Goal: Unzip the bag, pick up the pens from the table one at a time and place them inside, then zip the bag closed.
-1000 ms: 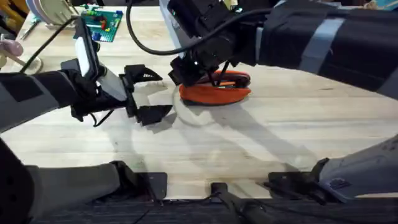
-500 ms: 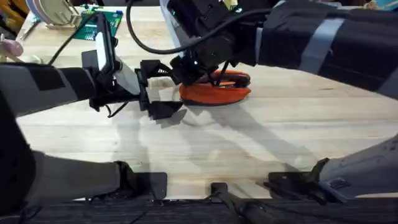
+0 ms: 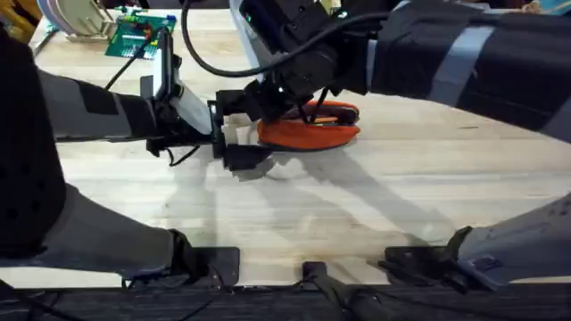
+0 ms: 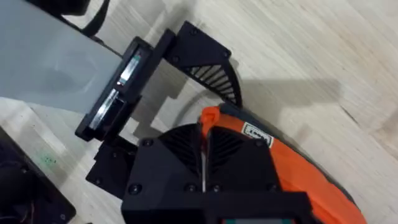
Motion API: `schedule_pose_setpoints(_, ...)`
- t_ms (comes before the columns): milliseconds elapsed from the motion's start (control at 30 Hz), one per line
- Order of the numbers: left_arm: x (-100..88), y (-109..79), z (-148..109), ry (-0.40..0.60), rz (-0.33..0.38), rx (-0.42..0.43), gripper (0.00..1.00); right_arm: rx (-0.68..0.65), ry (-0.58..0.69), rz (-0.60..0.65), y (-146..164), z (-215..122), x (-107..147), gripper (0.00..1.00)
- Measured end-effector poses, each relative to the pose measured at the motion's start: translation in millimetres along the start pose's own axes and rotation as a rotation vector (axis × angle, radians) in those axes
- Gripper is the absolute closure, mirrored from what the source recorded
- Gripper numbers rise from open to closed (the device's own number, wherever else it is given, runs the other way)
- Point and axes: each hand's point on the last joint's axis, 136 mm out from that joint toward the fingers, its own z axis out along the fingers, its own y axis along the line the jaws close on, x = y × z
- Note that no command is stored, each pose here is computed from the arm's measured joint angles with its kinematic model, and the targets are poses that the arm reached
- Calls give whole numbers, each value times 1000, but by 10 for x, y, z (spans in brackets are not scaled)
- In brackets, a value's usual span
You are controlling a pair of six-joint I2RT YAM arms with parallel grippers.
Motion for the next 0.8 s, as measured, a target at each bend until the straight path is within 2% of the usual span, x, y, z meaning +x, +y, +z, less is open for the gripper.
schedule_pose_setpoints(33,-11,-25,31,-3,-2,14,5,0,0,0,0,0,0,971)
schedule_pose_setpoints(67,-28,-24,48,-7,2,19,182,0,0,0,0,0,0,971)
schedule_pose_setpoints(200,-45,-12,50,-14,-1,19,614,0,0,0,0,0,0,971)
schedule_pose_setpoints(267,-49,-3,50,-14,2,17,877,0,0,0,0,0,1,971)
schedule_pose_setpoints(300,-49,-1,50,-14,5,17,935,0,1,0,0,0,3,971)
schedule_pose_setpoints(567,-49,-3,50,-14,0,17,957,15,6,6,-49,-2,13,971)
schedule_pose_setpoints(800,-55,-19,69,-15,2,26,957,22,80,103,-376,-44,176,971)
